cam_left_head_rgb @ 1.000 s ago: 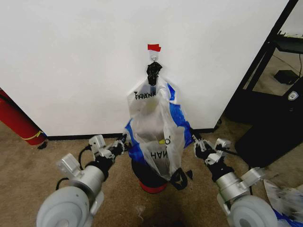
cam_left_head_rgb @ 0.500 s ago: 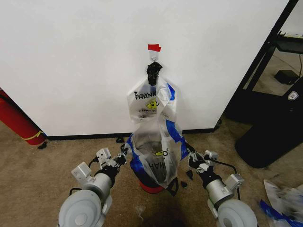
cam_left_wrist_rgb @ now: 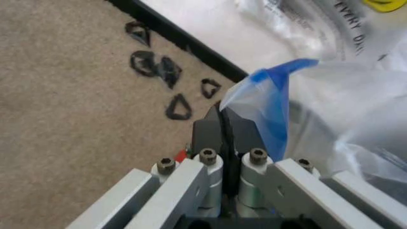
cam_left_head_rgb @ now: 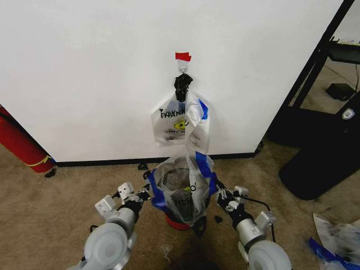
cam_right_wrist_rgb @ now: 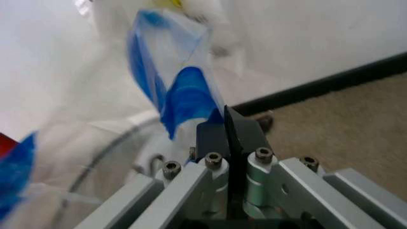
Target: Pick up the garbage bag from the wall and place it over the trash bin.
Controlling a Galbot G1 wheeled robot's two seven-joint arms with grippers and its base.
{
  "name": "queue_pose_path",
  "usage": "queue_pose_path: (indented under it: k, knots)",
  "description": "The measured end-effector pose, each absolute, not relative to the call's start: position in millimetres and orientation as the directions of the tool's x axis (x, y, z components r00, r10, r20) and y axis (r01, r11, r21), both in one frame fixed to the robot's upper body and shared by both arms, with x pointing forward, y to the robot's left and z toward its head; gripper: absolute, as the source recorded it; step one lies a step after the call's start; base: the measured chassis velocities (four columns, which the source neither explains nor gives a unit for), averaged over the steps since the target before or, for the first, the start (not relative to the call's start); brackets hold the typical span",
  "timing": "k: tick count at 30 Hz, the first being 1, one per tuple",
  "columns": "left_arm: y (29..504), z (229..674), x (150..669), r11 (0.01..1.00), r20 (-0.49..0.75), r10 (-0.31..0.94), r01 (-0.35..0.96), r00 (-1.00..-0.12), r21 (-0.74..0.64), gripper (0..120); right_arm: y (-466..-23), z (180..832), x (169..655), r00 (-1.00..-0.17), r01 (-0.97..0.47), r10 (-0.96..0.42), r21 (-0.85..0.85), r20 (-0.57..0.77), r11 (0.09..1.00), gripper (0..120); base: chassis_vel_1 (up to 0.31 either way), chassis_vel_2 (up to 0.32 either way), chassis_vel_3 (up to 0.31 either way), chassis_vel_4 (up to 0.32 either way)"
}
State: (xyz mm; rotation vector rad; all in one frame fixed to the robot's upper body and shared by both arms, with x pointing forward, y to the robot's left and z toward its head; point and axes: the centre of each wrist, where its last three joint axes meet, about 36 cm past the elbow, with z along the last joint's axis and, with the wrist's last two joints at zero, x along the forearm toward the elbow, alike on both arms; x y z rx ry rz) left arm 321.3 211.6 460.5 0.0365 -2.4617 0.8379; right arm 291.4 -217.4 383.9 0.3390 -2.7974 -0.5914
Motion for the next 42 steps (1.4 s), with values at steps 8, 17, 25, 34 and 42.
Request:
queue_pose_path:
  k: [8, 17, 25, 34, 42]
  knots:
    - [214.2, 461.8, 323.9, 0.824, 0.534, 0.141, -0.201, -0.833, -0.53, 0, -222.5, 377.9, 293.9, -0.935, -0.123, -0.24, 0.395, 0.261, 0.91, 0, 0.0, 0.0, 0.0, 0.0]
    - [207.3, 499.0, 308.7, 0.823, 0.484, 0.174, -0.144, -0.858, -0.55, 12, -211.6, 381.9, 289.1, -0.932, -0.132, -0.256, 0.419, 0.255, 0.898, 0, 0.0, 0.0, 0.0, 0.0]
    - [220.1, 522.8, 293.8, 0.841, 0.464, 0.139, -0.143, -0.875, -0.521, 44, -212.8, 382.9, 290.7, -0.936, -0.127, -0.248, 0.42, 0.249, 0.899, 0, 0.0, 0.0, 0.0, 0.0]
    - [222.6, 496.6, 255.0, 0.841, 0.498, 0.327, 0.007, -0.803, -0.541, 78, -217.4, 381.9, 291.7, -0.939, -0.118, -0.238, 0.417, 0.248, 0.901, 0, 0.0, 0.0, 0.0, 0.0]
    - [219.0, 481.2, 275.4, 0.848, 0.555, 0.366, 0.023, -0.747, -0.529, 99, -219.6, 382.5, 292.0, -0.941, -0.114, -0.234, 0.422, 0.245, 0.9, 0, 0.0, 0.0, 0.0, 0.0]
